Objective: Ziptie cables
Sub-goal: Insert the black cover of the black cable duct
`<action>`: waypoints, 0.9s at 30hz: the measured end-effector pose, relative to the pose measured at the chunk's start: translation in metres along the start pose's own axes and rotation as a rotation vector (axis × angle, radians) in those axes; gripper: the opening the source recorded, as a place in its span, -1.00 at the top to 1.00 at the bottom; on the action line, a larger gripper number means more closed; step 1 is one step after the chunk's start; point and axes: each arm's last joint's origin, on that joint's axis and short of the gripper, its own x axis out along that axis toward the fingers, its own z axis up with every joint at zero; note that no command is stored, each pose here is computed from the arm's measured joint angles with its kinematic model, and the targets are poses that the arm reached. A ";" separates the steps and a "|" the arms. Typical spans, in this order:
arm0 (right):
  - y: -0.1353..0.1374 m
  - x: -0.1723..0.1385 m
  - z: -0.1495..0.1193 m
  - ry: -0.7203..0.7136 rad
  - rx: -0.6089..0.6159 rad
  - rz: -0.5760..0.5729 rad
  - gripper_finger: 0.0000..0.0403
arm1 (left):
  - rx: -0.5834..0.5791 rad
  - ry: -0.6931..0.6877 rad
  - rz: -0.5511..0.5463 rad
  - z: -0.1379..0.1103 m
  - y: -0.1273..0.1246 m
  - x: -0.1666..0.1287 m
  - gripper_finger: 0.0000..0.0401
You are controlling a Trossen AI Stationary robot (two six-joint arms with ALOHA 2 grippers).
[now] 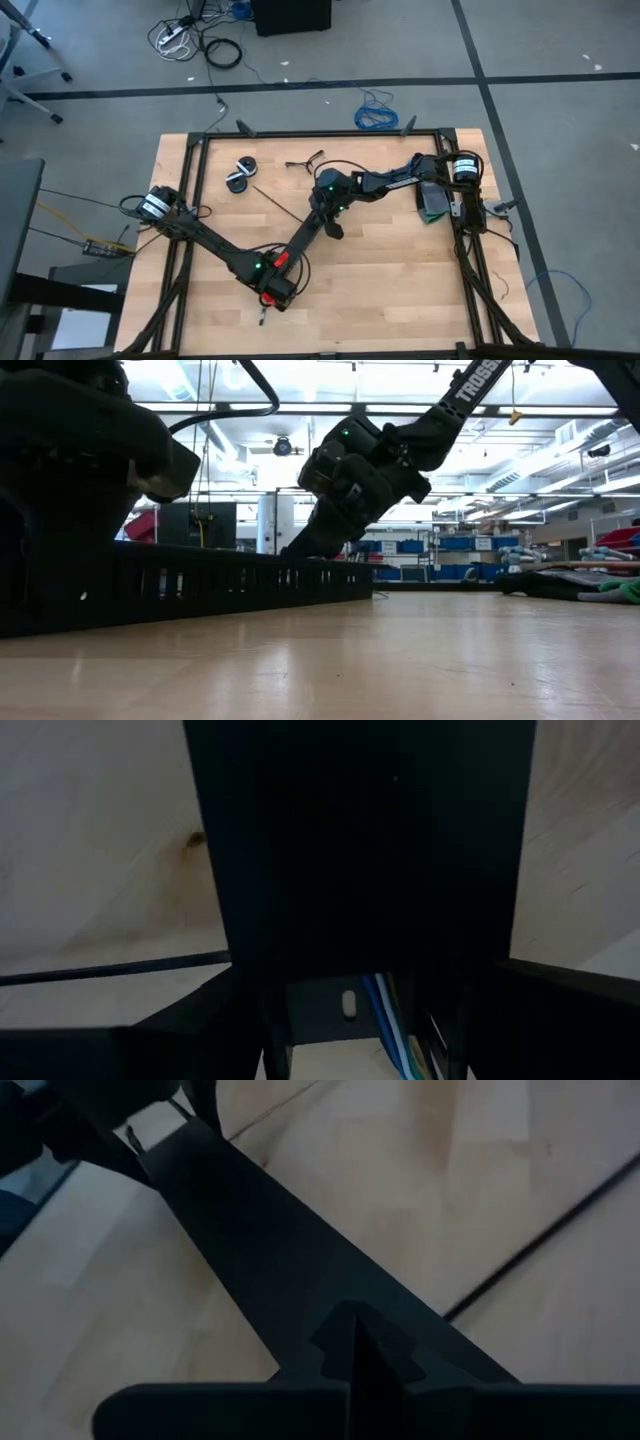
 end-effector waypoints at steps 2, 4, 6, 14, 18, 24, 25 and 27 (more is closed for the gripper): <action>0.000 0.000 0.001 -0.007 0.009 0.010 1.00 | 0.001 -0.009 -0.002 0.000 0.000 0.000 -0.22; 0.001 0.000 0.001 0.005 0.016 0.014 1.00 | 0.002 -0.020 -0.003 0.001 -0.001 0.000 -0.22; -0.001 0.000 -0.001 0.018 0.026 0.013 1.00 | 0.002 -0.033 -0.003 0.001 -0.001 0.000 -0.25; -0.016 -0.011 -0.004 0.025 0.054 0.008 1.00 | -0.007 -0.098 0.013 0.002 0.000 0.001 -0.37; -0.026 -0.017 -0.006 0.019 0.073 -0.011 1.00 | -0.079 -0.091 0.012 0.000 0.002 0.003 -0.37; -0.034 -0.022 -0.008 0.018 0.087 -0.025 1.00 | -0.078 -0.093 0.021 -0.005 0.002 0.003 -0.37; -0.035 -0.023 -0.008 0.017 0.090 -0.027 1.00 | -0.072 -0.100 0.023 -0.007 0.002 0.003 -0.37; -0.037 -0.024 -0.008 0.014 0.096 -0.031 1.00 | -0.058 -0.123 0.029 -0.010 0.002 0.003 -0.37</action>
